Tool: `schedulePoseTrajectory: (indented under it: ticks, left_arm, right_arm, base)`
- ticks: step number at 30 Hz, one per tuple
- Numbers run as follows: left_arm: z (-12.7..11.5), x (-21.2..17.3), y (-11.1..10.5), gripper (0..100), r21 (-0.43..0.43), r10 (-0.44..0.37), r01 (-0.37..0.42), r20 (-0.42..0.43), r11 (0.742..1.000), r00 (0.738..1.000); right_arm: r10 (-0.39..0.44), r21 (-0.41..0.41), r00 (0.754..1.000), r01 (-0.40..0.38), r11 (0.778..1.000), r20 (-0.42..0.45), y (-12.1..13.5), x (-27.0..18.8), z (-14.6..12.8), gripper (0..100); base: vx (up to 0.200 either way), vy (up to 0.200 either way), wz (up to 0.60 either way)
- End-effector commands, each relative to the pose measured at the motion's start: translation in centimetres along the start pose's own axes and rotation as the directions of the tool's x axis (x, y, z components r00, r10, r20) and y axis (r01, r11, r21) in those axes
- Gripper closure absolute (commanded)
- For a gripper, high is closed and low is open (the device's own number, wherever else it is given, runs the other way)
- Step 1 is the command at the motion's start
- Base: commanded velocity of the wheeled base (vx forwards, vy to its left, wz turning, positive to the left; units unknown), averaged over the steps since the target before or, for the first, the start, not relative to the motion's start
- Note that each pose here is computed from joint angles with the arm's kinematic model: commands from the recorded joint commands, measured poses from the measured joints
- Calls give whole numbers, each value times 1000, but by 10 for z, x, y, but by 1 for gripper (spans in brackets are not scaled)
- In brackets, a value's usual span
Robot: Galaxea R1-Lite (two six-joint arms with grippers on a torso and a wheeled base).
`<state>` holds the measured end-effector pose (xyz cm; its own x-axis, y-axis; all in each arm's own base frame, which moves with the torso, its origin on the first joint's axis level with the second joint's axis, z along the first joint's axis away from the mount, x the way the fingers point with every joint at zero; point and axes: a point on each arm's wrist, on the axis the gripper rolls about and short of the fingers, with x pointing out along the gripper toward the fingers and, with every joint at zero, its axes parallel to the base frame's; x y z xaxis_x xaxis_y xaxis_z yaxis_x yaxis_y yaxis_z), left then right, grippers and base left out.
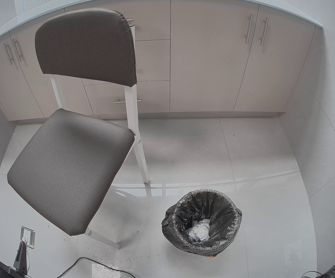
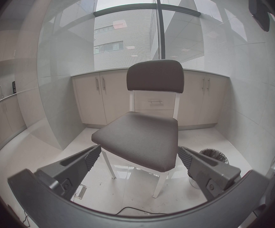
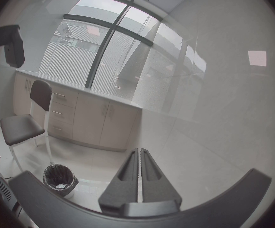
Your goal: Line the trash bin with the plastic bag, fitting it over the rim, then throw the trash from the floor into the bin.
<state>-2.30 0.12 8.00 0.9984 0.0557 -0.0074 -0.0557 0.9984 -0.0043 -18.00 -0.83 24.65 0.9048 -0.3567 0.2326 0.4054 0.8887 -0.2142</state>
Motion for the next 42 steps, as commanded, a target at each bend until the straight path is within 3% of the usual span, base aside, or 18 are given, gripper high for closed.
schedulePoseTrajectory:
  ticks: [1, 2, 4, 7, 9, 12, 25, 27, 29, 34, 42]
  left_arm:
    - [-5, 0, -2, 0, 28, -79, 79, -1, 997, 997]
    - [-5, 0, -2, 0, 26, -79, 79, -4, 997, 997]
    - [-5, 0, -2, 0, 24, -80, 80, -7, 996, 997]
    - [-5, 0, -2, 0, 20, -79, 79, -1, 997, 997]
    - [-5, 0, -2, 0, 20, -79, 79, 2, 997, 997]
    - [-5, 0, -2, 0, 25, -79, 79, 6, 997, 997]
    - [-5, 0, -2, 0, 15, -74, 74, 4, 997, 997]
    - [-5, 0, -2, 0, 15, -74, 74, 2, 997, 997]
    - [-5, 0, -2, 0, 15, -74, 74, 4, 997, 997]
    - [-5, 0, -2, 0, 15, -74, 74, 2, 997, 997]
    - [-5, 0, -2, 0, 15, -74, 74, 4, 997, 997]
  right_arm:
    - [204, 122, 979, -199, 972, -26, 47, 50, -69, 100]
    - [271, 180, 963, -266, 947, -5, 60, 66, -84, 100]
    - [282, 233, 959, -274, 933, -2, 75, 83, -108, 100]
    - [299, 239, 953, -280, 930, -44, 98, 100, -158, 100]
    - [309, 256, 947, -278, 926, -90, 104, 102, -174, 100]
    - [321, 344, 938, -260, 902, -130, 104, 100, -176, 100]
    - [340, 324, 934, -290, 901, -112, 105, 101, -177, 100]
    - [398, 265, 909, -355, 897, -128, 107, 100, -180, 100]
    - [414, 263, 900, -370, 891, -135, 108, 99, -180, 100]
    - [407, 304, 904, -354, 884, -133, 108, 99, -180, 100]
    - [408, 304, 903, -355, 884, -131, 108, 99, -180, 100]
  base:
    - [0, 0, 0]
    - [0, 0, 0]
    - [0, 0, 0]
    - [0, 0, 0]
    - [0, 0, 0]
    - [0, 0, 0]
    - [0, 0, 0]
    - [0, 0, 0]
    - [0, 0, 0]
    - [0, 0, 0]
    - [0, 0, 0]
